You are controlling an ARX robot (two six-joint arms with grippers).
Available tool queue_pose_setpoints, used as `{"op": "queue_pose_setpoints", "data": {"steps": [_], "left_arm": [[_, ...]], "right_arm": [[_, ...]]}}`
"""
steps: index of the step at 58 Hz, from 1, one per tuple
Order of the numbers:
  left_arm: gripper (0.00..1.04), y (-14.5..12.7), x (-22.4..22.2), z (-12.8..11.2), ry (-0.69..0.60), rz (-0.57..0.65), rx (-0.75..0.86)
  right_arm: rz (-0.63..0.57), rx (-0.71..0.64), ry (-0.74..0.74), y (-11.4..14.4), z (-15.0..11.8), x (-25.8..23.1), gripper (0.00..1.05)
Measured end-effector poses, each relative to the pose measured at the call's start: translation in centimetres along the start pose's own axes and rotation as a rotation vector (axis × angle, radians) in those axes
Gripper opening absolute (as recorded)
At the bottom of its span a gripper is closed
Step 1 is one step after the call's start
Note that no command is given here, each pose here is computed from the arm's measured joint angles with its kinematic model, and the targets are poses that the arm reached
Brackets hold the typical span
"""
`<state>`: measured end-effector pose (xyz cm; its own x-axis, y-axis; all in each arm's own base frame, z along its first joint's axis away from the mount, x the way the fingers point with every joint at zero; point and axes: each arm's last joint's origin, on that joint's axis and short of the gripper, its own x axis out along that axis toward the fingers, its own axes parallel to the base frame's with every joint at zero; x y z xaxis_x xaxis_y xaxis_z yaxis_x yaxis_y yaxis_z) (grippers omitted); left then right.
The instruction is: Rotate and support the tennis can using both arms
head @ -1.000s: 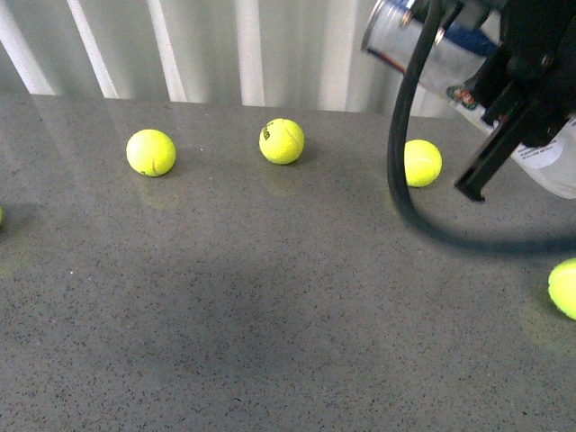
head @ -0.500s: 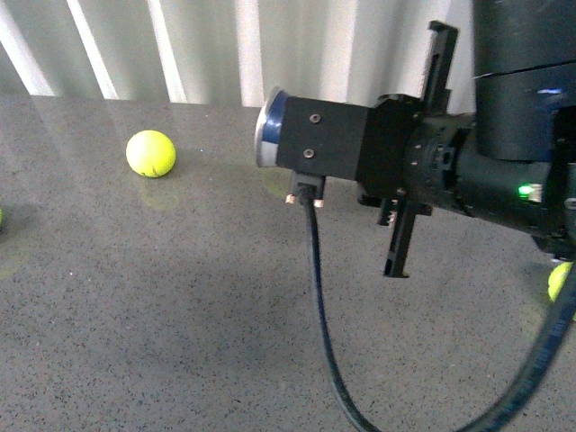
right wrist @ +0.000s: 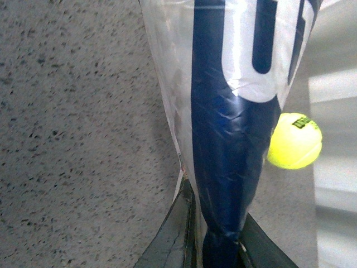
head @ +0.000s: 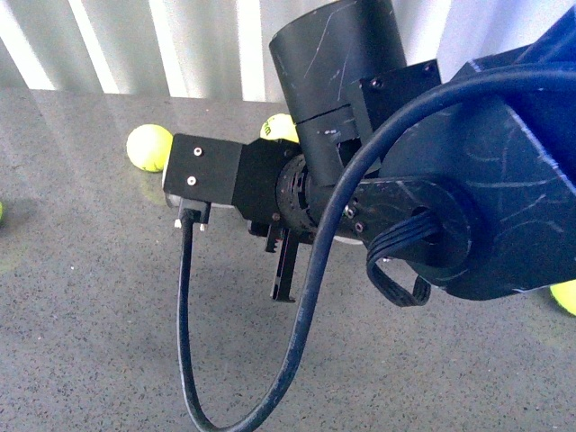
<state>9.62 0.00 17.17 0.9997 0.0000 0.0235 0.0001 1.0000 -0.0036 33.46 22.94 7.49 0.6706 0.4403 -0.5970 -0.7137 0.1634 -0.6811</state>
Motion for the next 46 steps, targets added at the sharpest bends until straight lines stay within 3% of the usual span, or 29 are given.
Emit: {"op": "queue_pose_setpoints", "data": {"steps": [14, 32, 46], "left_arm": [[0.98, 0.0, 0.0, 0.0, 0.000, 0.000, 0.000], [0.98, 0.0, 0.0, 0.0, 0.000, 0.000, 0.000], [0.98, 0.0, 0.0, 0.0, 0.000, 0.000, 0.000]], "right_arm": [[0.083, -0.022, 0.063, 1.1, -1.2, 0.4, 0.06], [0.050, -0.089, 0.105, 1.4, -2.3, 0.8, 0.05], [0.038, -0.087, 0.097, 1.4, -2.3, 0.8, 0.46]]}}
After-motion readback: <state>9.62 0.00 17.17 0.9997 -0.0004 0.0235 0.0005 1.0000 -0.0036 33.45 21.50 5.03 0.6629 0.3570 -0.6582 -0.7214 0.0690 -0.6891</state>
